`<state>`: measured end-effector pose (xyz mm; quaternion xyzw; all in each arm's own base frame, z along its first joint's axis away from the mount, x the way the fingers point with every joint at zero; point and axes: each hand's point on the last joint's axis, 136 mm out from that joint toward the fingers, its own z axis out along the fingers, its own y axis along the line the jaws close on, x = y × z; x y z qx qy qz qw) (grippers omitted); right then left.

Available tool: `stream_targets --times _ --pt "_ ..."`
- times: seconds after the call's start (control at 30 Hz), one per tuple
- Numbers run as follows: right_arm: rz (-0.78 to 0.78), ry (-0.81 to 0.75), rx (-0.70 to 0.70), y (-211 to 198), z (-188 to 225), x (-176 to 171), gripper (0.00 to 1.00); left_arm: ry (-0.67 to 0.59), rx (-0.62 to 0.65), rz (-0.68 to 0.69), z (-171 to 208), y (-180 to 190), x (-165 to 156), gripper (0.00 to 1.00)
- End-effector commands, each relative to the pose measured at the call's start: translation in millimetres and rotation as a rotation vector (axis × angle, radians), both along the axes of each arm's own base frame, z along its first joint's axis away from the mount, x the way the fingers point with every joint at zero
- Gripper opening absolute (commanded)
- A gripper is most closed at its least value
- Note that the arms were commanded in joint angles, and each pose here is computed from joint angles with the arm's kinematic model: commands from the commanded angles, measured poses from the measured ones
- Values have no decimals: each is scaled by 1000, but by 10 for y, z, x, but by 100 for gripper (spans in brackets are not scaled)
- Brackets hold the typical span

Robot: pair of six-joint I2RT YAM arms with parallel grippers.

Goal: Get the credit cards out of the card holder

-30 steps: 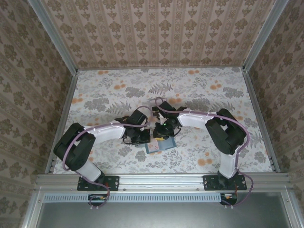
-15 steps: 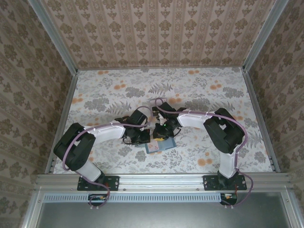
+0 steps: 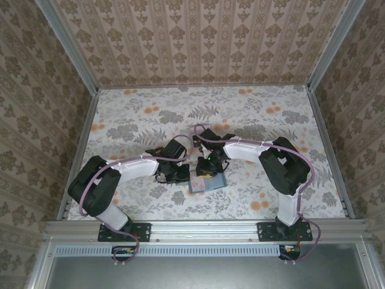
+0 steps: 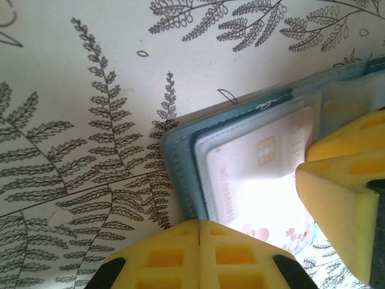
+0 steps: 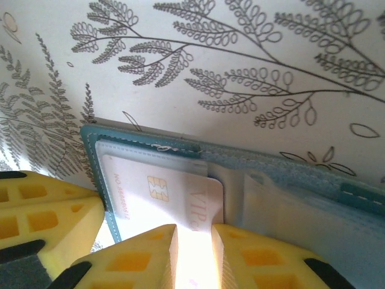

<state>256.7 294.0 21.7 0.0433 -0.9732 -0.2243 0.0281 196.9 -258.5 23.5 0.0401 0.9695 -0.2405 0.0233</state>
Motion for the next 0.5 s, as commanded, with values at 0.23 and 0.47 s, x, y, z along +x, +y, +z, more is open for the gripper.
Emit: stream_targets --times 0.23,0.47 --pt "7 -8 -11 -36 154 -54 26 48 64 -6 -191 120 -118 7" --pt "-5 21 57 77 120 -77 26 54 76 -5 -227 150 -135 6"
